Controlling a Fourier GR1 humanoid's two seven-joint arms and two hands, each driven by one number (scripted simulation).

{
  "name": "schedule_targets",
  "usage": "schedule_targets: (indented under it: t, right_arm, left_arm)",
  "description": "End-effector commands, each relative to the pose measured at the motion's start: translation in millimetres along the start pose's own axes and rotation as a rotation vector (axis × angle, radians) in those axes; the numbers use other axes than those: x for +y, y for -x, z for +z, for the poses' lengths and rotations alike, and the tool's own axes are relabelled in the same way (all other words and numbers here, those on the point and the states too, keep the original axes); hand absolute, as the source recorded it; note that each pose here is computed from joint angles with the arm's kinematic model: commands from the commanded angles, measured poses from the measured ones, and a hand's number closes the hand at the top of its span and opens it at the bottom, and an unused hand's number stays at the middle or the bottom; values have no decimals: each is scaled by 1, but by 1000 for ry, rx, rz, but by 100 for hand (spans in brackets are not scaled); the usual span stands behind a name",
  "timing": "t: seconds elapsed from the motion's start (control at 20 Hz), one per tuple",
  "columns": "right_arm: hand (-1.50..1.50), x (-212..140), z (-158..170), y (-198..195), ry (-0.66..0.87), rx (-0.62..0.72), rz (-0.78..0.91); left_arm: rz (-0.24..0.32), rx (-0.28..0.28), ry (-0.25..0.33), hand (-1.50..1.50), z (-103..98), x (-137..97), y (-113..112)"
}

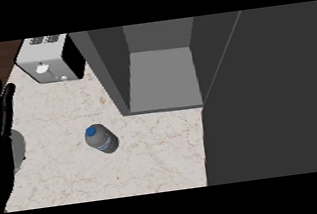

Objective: Pick up the bottled water, place it into the cabinet and close the cabinet

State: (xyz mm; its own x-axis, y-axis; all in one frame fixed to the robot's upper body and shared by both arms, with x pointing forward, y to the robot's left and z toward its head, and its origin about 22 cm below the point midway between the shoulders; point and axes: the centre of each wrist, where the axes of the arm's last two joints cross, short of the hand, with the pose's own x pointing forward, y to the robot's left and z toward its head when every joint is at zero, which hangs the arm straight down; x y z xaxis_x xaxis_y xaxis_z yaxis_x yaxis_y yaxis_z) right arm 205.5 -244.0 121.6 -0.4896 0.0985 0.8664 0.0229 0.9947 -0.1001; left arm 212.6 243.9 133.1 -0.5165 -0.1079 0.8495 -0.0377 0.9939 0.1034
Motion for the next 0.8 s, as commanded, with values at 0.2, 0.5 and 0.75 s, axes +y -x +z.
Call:
schedule_targets:
  t: [0.2, 0.5, 0.75]
  right_arm:
    - [-150, 3, 33, -15, -29, 77, 37]
    - [-150, 4, 59, -42, -142, 170, -157]
    - [-150, 12, 80, -68, -129, 177, -163]
  left_arm:
    - [-17, -37, -92, -150, 29, -35, -22]
    - [253, 200, -178, -150, 60, -40, -36]
    - [240, 198, -184, -150, 77, -46, -54]
